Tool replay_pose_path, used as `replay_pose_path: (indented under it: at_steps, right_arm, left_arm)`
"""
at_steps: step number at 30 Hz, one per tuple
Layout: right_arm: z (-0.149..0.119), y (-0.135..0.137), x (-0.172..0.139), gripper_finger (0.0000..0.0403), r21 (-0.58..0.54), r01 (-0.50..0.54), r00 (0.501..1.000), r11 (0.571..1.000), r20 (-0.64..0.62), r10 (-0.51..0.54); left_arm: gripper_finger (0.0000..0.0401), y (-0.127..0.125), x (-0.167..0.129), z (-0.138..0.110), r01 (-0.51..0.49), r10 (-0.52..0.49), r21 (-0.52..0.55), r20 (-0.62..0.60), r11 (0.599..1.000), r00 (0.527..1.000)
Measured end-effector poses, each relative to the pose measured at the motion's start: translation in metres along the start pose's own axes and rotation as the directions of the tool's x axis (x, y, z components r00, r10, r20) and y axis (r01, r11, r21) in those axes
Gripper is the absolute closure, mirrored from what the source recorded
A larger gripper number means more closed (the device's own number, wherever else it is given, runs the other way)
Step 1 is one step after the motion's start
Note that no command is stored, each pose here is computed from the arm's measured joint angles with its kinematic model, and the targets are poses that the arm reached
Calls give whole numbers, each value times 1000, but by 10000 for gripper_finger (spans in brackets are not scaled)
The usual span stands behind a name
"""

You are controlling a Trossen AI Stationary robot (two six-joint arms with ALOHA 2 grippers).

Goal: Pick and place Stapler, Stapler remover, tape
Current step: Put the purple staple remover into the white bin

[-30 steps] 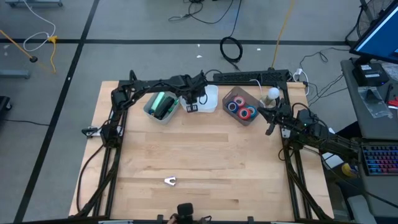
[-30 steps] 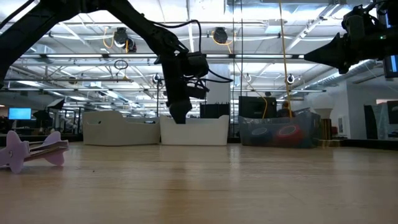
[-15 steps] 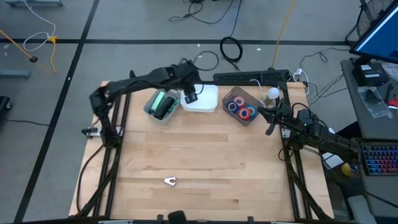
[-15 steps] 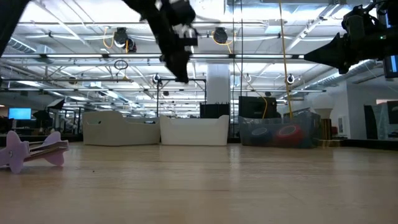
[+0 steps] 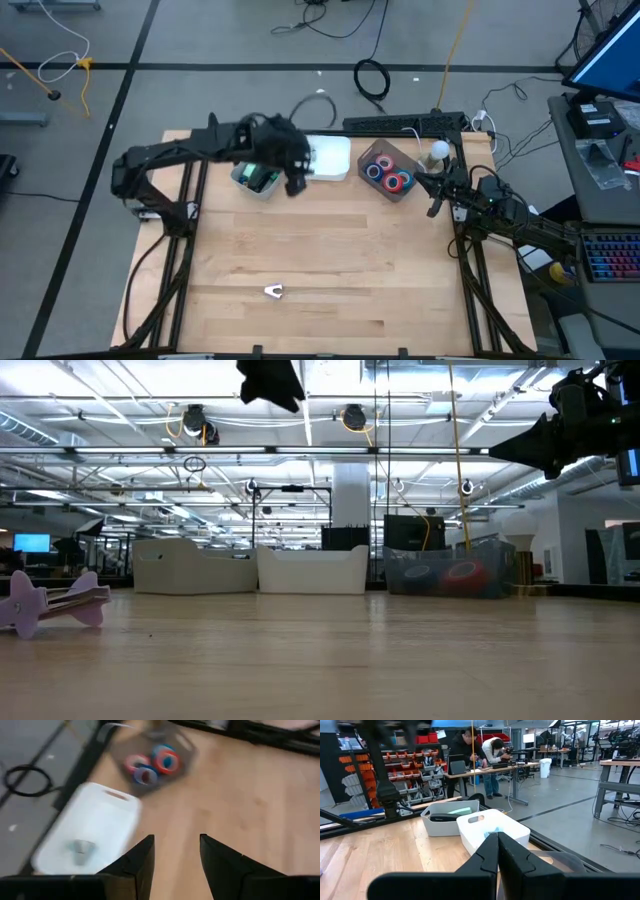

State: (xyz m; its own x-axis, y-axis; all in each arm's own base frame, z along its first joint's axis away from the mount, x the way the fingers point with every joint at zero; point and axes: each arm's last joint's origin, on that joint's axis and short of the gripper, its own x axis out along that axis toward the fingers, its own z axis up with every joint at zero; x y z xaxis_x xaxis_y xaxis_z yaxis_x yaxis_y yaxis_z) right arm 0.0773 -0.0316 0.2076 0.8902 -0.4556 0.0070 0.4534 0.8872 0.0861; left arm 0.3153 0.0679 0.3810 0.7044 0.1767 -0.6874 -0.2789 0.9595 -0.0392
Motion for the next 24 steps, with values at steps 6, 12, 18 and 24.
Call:
replay_pose_path:
  at_steps: [6, 12, 18, 24]
  right_arm:
    - [0, 0, 0, 403, 0, 0, 1000, 1000, -4, 0]
    - [-1, 0, 0, 403, -1, 0, 1000, 1000, -6, 0]
    - [-2, 0, 0, 403, -2, 1, 1000, 1000, -17, -1]
    - [-2, 0, 0, 403, 3, 0, 1000, 1000, -16, 0]
  left_arm:
    - [242, -63, -2, -20, 136, -120, 115, -134, 984, 984]
    - [242, -117, -6, -43, 251, -196, 227, -240, 941, 951]
    - [242, -155, -6, -70, 312, -202, 322, -331, 894, 922]
    - [242, -172, 10, -108, 297, -157, 261, -448, 919, 880]
